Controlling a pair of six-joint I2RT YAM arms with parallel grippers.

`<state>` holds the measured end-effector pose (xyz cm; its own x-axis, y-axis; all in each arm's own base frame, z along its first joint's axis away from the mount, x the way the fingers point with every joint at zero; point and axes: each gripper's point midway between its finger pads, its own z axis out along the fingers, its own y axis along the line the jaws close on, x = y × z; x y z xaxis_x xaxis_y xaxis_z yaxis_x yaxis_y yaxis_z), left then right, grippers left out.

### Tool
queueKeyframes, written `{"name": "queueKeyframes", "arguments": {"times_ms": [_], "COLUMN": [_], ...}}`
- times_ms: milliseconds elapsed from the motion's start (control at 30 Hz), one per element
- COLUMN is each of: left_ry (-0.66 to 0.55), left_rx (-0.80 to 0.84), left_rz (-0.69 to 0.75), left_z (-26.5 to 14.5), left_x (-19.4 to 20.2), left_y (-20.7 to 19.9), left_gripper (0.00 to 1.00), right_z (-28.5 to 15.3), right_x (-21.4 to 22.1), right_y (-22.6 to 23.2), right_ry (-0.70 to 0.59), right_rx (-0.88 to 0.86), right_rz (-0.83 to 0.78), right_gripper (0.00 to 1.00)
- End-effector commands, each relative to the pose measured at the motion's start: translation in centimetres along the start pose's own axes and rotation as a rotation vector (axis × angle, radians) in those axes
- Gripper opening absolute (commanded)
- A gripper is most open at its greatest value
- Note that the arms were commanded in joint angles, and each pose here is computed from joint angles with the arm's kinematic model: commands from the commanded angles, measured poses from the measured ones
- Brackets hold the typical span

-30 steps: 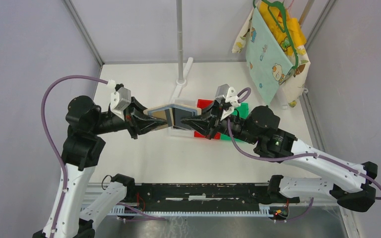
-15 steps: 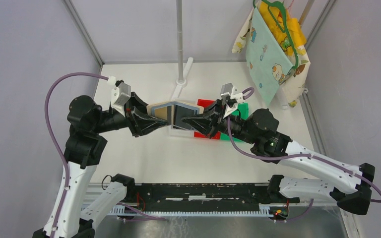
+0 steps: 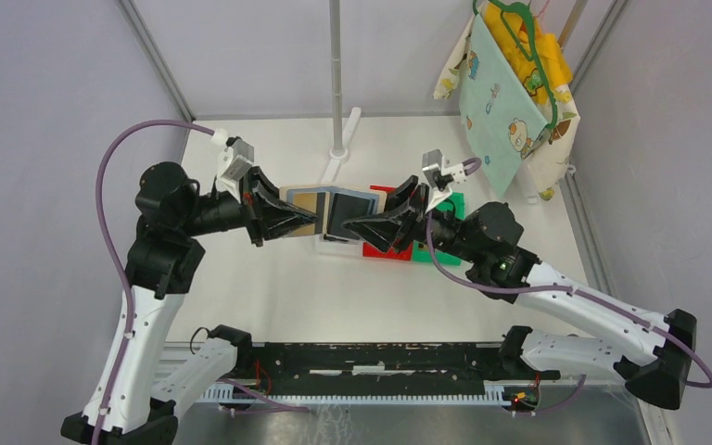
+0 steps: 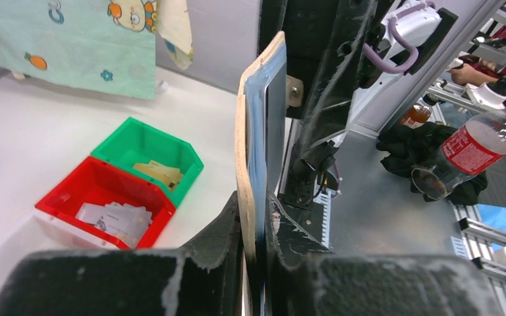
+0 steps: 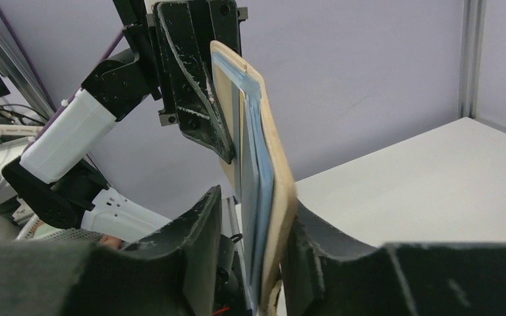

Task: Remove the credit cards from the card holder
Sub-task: Remove the credit card from the card holder.

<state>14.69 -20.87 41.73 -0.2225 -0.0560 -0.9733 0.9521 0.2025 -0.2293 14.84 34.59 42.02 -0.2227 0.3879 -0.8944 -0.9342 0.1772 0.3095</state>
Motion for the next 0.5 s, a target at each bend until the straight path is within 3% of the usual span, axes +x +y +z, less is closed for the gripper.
{"name": "queueKeyframes", "arguments": {"times_ms": [0,67,133,300,467], "left_ry": [0.040,0.093,0.156,0.324,0.423], "left_rx": [0.007,-0.034,-0.064,-0.145,-0.196], "left_rz": [-0.042,-0.084,-0.096,-0.190,-0.287], "left_z": [0.0,0.1,0.1,-0.3,-0.7], "left_x": [-0.6,0.1,0.6,3.4,5.5], "left_y": [-0.3,0.9,1.8,4.5,5.9], "left_gripper": [0.02,0.02,0.02,0.02,0.02], "right_z": [-0.2,-0.3,-0.7,-3.0,-5.6], "right_x": [-2.6,-2.3,-2.3,-4.4,-7.6], "right_y": [-0.1,-1.9,-4.1,-9.7,-12.0], "right_ry": [-0.062,-0.030,0.001,0.017,-0.033], "right_rx": [-0.071,-0.045,0.017,0.243,0.398], "right_rz": [0.051,0.091,0.103,0.054,-0.003], "right_gripper": [0.55,0.75,0.82,0.90,0.90]}}
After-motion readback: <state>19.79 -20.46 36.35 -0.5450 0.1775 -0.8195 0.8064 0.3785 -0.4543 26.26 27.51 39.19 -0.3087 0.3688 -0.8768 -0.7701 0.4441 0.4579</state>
